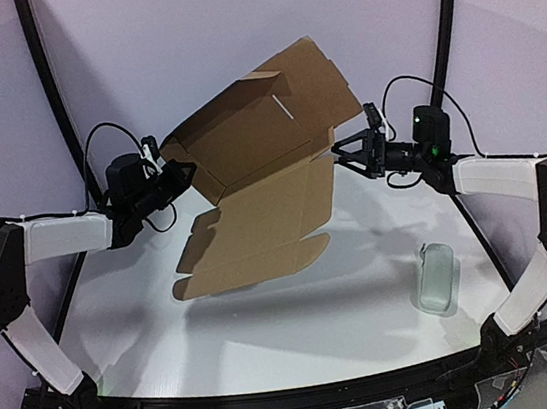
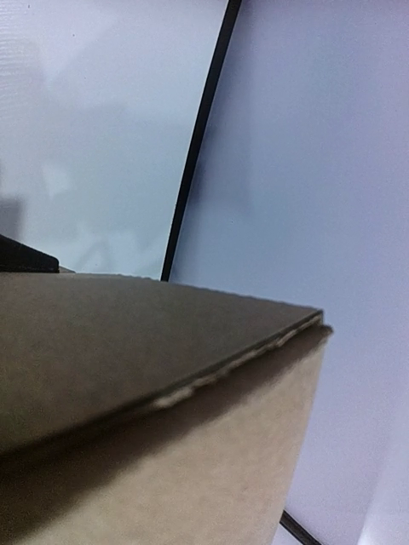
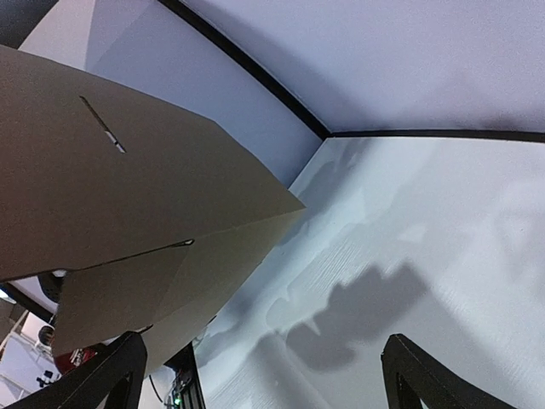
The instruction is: Fold the paper box
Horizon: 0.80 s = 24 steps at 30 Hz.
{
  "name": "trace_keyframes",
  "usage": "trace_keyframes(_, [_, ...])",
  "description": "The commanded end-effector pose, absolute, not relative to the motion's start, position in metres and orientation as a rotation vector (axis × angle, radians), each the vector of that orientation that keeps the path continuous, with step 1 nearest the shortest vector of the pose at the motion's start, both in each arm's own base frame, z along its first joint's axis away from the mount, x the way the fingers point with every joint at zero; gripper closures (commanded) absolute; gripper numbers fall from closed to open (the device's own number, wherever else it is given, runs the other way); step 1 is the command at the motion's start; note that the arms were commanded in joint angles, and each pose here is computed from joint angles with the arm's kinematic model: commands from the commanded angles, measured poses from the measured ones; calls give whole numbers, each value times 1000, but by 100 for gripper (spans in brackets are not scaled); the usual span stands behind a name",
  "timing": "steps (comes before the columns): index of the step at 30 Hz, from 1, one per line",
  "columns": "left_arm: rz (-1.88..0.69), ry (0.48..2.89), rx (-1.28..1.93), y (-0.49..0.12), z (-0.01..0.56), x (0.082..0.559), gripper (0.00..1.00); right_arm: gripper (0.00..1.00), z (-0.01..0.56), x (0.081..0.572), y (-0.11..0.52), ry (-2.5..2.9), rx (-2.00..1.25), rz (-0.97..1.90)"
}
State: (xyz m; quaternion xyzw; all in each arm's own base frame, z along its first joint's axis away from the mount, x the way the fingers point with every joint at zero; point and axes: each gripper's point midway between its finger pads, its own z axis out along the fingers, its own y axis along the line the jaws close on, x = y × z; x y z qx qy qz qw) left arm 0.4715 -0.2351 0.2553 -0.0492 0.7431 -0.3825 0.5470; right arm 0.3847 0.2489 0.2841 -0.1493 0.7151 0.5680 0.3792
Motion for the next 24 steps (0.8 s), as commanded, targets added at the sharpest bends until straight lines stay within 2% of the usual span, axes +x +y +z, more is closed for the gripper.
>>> trace_keyframes(1, [-944, 1720, -114, -235, 268, 467, 99, 1, 304, 389, 263, 1743, -402, 1508])
trace_keyframes(15, [-923, 1742, -124, -233, 260, 468, 99, 2, 316, 379, 281, 1673, -432, 1624])
trace_keyframes(24, [-975, 1727, -99, -239, 262, 463, 99, 2, 299, 393, 294, 1728, -380, 1602])
